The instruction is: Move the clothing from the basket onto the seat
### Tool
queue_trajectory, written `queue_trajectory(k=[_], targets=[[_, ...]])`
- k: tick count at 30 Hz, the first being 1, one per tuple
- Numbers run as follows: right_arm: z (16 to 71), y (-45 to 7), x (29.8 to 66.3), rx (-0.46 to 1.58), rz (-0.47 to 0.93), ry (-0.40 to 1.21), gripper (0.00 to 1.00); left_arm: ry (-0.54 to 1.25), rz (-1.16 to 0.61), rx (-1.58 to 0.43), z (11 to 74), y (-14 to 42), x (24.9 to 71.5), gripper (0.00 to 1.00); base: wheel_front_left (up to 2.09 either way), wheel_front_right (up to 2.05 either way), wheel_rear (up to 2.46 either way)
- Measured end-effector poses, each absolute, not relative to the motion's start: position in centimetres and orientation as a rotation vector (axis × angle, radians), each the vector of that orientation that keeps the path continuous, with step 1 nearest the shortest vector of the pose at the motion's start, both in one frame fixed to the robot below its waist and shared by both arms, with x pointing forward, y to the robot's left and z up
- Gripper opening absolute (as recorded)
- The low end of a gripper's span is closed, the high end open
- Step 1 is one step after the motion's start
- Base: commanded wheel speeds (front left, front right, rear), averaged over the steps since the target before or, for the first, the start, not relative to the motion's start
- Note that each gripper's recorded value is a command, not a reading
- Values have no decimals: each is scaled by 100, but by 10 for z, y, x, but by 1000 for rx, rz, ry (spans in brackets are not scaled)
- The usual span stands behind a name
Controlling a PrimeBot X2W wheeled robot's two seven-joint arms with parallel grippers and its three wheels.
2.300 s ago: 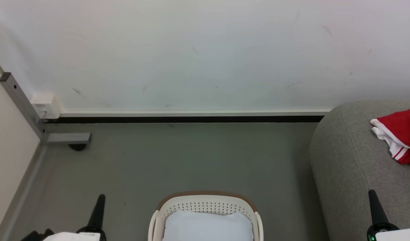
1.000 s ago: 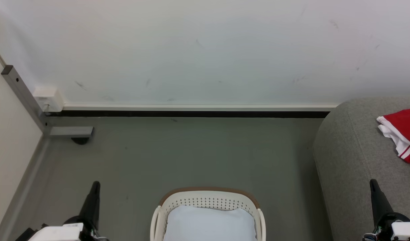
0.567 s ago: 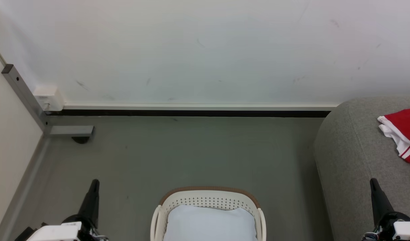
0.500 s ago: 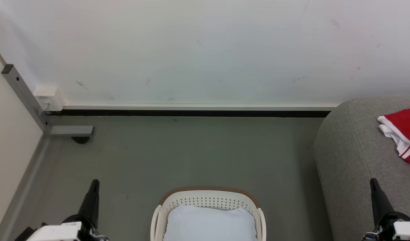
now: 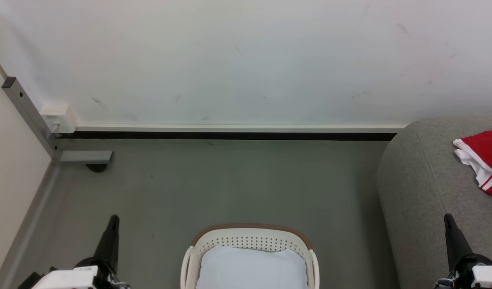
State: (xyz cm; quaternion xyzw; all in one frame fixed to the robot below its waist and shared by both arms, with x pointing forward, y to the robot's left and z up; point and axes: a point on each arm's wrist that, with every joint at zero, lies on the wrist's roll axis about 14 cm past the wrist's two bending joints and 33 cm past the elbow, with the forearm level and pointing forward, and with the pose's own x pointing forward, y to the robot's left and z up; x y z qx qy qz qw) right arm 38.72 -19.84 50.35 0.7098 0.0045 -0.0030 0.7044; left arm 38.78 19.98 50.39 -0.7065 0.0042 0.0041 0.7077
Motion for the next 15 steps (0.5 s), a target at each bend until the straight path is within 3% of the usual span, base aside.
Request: queue_trajectory(k=[15], targets=[[503, -198, 387, 1578, -7, 10, 0, 9, 9, -1569, 504, 200, 388, 0, 0, 0, 0]])
